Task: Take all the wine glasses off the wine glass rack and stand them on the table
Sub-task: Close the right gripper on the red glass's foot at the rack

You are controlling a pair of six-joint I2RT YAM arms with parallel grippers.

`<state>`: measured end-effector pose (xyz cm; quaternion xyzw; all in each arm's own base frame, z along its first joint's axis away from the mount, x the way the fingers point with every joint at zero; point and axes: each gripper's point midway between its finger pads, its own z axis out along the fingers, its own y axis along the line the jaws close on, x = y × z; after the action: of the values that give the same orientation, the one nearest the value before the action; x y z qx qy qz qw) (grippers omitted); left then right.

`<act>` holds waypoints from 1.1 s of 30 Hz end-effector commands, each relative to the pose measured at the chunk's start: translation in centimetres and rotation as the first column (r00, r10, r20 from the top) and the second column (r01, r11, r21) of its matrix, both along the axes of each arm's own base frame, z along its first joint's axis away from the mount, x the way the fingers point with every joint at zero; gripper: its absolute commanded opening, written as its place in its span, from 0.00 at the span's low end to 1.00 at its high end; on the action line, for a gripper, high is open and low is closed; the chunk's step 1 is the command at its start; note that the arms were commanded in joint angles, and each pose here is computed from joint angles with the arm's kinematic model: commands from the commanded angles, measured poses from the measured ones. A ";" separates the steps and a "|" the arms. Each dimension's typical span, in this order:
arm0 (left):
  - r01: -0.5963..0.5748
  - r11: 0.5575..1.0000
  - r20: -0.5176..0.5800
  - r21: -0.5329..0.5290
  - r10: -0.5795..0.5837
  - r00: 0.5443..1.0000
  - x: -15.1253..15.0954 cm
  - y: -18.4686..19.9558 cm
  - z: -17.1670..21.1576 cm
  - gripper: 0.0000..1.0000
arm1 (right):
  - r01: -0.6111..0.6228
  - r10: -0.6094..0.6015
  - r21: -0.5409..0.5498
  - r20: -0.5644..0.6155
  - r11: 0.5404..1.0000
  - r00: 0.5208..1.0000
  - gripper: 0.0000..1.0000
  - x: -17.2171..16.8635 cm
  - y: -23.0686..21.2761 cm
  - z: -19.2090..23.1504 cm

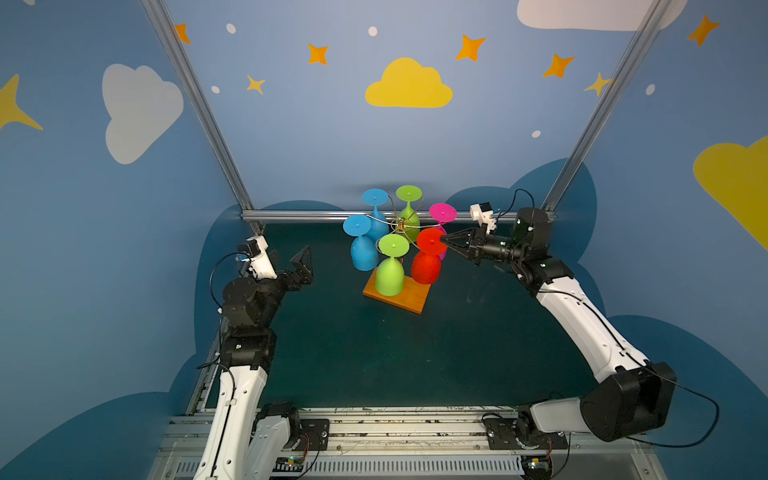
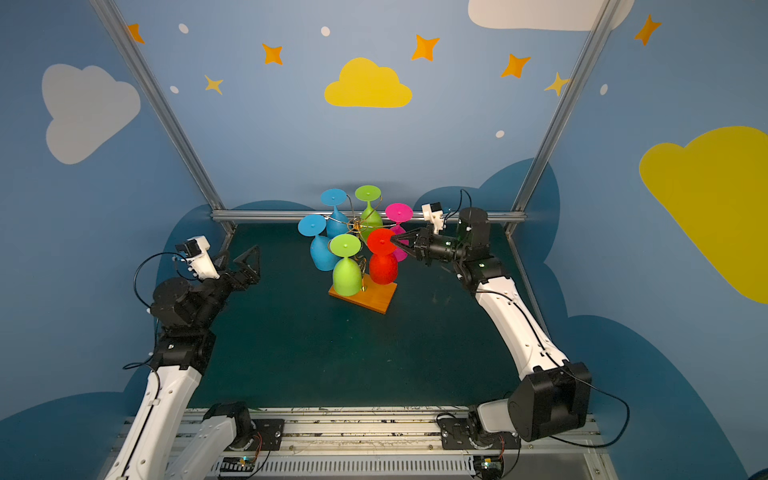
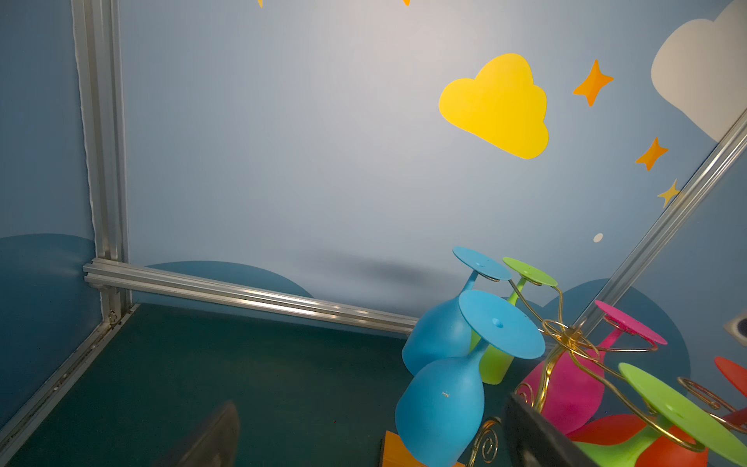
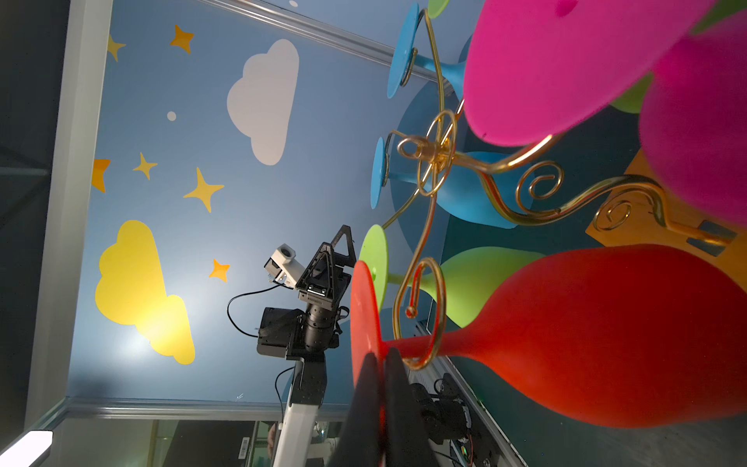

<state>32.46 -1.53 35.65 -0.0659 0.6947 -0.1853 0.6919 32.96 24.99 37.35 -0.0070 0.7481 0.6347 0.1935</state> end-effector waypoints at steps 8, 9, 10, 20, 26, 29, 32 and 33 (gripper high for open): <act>-0.007 1.000 0.023 0.005 0.007 1.000 -0.4 0.1 0.4 1.00 | -0.044 0.043 0.003 0.098 0.999 0.994 0.00 -1.9 1.1 3.0; -0.009 1.000 0.025 0.006 0.009 1.000 -0.4 0.2 0.5 1.00 | -0.046 0.046 0.005 0.101 0.999 0.994 0.00 -1.9 1.3 3.2; -0.009 1.000 0.027 0.006 0.009 1.000 -0.5 0.2 0.5 1.00 | -0.046 0.045 0.004 0.105 0.999 0.993 0.00 -1.8 1.4 3.3; -0.012 1.000 0.037 0.008 0.012 0.999 -0.7 0.2 0.9 1.00 | -0.043 0.041 0.016 0.108 0.999 0.993 0.00 -0.7 2.0 3.5; -0.014 1.000 0.037 0.012 0.014 0.999 -0.8 0.2 0.8 1.00 | -0.036 0.033 0.026 0.105 0.999 0.994 0.00 0.5 2.6 3.2; -0.015 1.000 0.038 0.012 0.015 0.999 -0.8 0.2 0.9 1.00 | -0.018 0.015 0.020 0.112 1.000 0.994 0.00 1.2 2.7 3.1; -0.019 1.000 0.040 0.014 0.018 0.999 -0.9 0.3 0.9 1.00 | 0.009 -0.010 0.014 0.122 1.000 0.993 0.00 2.0 2.7 3.1; -0.021 1.000 0.040 0.014 0.020 0.999 -0.9 0.3 0.9 1.00 | 0.016 -0.018 0.015 0.125 1.000 0.992 0.00 2.3 2.7 3.2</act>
<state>31.82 -1.54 36.31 -0.0638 0.6865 -0.1843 0.7005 34.69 27.57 38.14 -0.0215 0.7470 0.6321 0.2047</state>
